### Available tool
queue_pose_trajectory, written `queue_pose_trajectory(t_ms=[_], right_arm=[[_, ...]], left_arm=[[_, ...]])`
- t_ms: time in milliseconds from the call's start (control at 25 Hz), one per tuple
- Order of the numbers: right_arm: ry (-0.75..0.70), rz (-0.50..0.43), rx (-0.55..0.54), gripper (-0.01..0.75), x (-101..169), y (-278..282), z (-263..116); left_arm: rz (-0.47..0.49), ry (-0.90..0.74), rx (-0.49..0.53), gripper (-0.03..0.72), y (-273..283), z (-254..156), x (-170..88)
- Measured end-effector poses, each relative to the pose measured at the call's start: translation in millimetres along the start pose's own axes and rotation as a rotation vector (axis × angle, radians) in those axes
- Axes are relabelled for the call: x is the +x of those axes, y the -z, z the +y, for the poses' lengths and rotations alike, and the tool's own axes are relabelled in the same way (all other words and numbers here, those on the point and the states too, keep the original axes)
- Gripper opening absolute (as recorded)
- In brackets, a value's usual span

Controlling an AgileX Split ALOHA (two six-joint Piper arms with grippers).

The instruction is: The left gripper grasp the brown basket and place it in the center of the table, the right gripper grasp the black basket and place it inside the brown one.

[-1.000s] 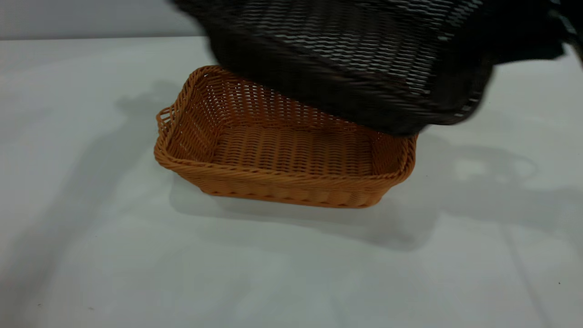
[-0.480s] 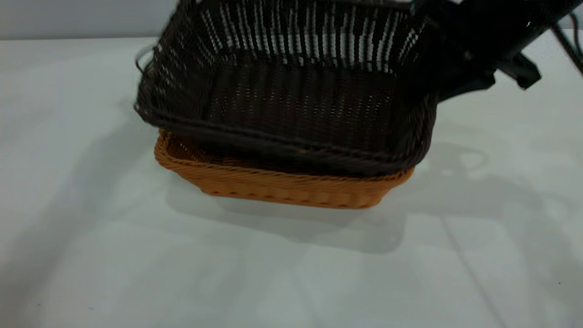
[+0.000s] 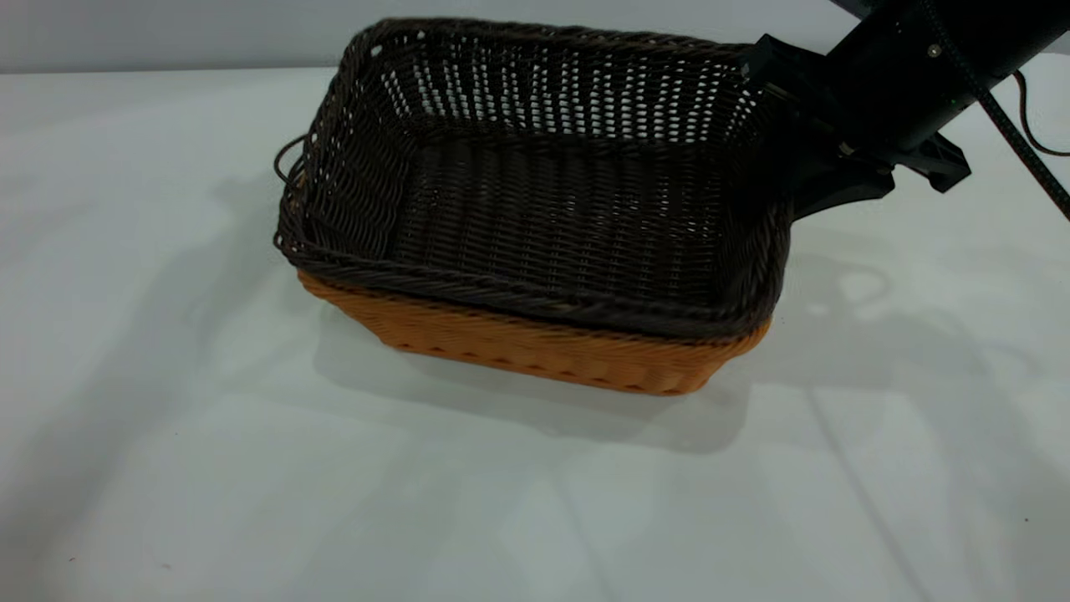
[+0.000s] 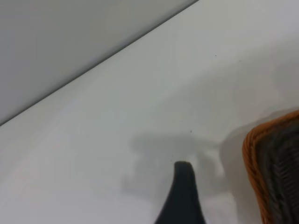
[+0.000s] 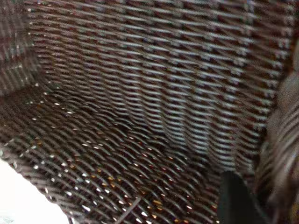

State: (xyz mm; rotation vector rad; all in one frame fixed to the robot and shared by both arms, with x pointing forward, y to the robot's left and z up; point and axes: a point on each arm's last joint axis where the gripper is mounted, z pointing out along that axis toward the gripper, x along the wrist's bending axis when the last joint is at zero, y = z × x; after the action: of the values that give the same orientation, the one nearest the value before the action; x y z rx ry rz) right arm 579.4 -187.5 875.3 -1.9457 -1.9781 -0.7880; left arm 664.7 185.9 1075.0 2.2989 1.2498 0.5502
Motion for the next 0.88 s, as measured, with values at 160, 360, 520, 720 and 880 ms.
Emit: queue_pose_trajectory(t_ms=[160,360,520,720,880], right_arm=[[0.061,0.021,-0.023,0.403,2,1,2],[0.216,-0.013,-0.151,0.622,17,29,14],[0.349,-0.025,-0.338,0.659,50,89,21],[0.524,0.02,-0.606,0.601,106,194,-5],[0.675,0.091,-0.694,0.581,141,268,-65]], left_arm=[[0.0,-0.002,0.001,0.564,0,0,0],[0.016,-0.042,-0.029,0.564,12,3,1],[0.058,-0.057,-0.15,0.564,59,14,1],[0.1,-0.069,-0.28,0.564,145,13,-5],[0.108,-0.027,-0.342,0.564,216,-4,-16]])
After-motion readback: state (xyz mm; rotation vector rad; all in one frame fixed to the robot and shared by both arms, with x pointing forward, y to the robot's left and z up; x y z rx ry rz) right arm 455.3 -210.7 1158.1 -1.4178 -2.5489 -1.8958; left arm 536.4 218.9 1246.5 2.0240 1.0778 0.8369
